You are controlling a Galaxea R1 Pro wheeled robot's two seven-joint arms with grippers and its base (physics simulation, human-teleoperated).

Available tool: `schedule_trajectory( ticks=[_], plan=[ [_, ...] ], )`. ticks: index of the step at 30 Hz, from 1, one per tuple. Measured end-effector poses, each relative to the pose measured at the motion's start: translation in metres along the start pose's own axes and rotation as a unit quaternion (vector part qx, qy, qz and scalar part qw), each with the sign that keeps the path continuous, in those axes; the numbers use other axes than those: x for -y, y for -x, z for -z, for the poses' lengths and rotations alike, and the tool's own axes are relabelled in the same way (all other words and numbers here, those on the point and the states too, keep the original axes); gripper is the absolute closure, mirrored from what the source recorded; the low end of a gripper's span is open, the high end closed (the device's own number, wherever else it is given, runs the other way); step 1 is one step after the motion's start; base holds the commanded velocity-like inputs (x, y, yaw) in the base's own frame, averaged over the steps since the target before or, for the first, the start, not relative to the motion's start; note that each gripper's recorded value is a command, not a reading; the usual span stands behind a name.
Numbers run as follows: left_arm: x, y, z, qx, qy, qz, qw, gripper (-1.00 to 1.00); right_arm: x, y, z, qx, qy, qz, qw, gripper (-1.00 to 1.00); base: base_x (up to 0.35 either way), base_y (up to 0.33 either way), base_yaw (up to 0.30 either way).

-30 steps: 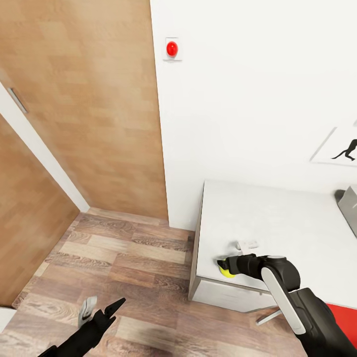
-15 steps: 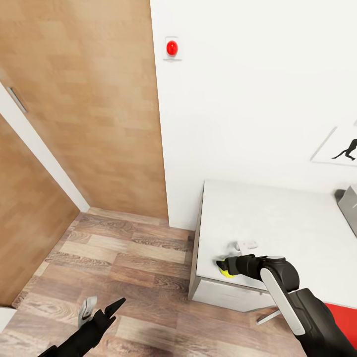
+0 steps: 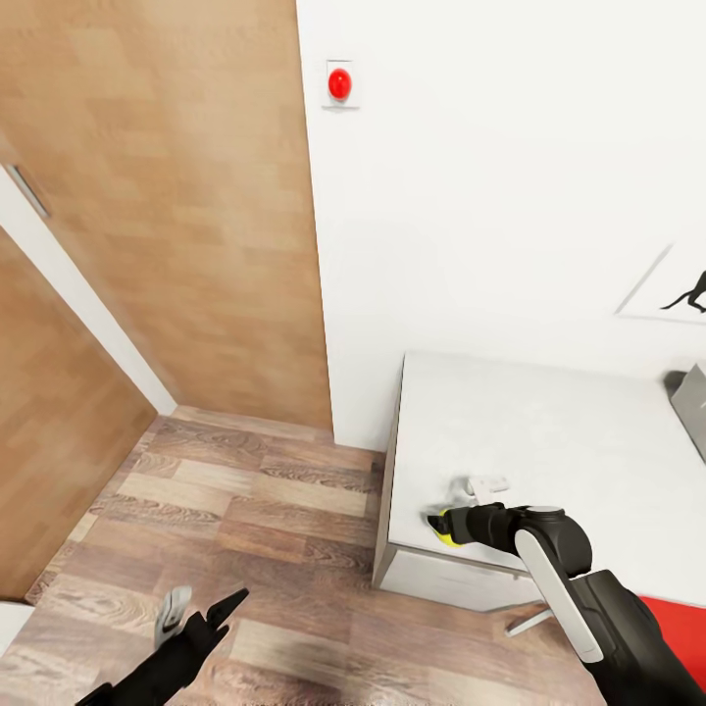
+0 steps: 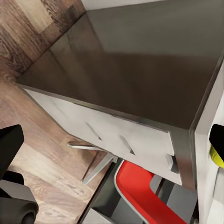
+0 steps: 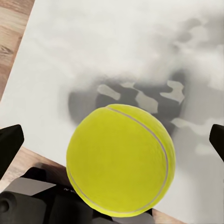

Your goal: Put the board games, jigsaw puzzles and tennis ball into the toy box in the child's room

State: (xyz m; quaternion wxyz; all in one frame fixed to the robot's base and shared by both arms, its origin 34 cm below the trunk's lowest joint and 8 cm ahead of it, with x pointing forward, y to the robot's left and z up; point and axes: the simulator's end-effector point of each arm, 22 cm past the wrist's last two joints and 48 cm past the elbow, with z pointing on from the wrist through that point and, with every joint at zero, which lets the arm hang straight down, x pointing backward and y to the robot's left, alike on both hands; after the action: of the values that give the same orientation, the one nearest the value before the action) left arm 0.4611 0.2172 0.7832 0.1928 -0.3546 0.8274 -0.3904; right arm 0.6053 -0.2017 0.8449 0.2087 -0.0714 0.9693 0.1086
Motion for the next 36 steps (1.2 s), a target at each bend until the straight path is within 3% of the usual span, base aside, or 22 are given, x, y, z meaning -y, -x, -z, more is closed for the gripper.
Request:
schedule_trajectory(
  ticks=[36],
  plan=[
    [-0.0074, -0.0015, -0.001, -0.002, 0.007, 0.005, 1.0, -1.0, 0.0005, -0.0076, -0.0066, -0.009, 0.001, -0.001, 1.0, -1.0, 0.0, 0.0, 0.0]
  ],
)
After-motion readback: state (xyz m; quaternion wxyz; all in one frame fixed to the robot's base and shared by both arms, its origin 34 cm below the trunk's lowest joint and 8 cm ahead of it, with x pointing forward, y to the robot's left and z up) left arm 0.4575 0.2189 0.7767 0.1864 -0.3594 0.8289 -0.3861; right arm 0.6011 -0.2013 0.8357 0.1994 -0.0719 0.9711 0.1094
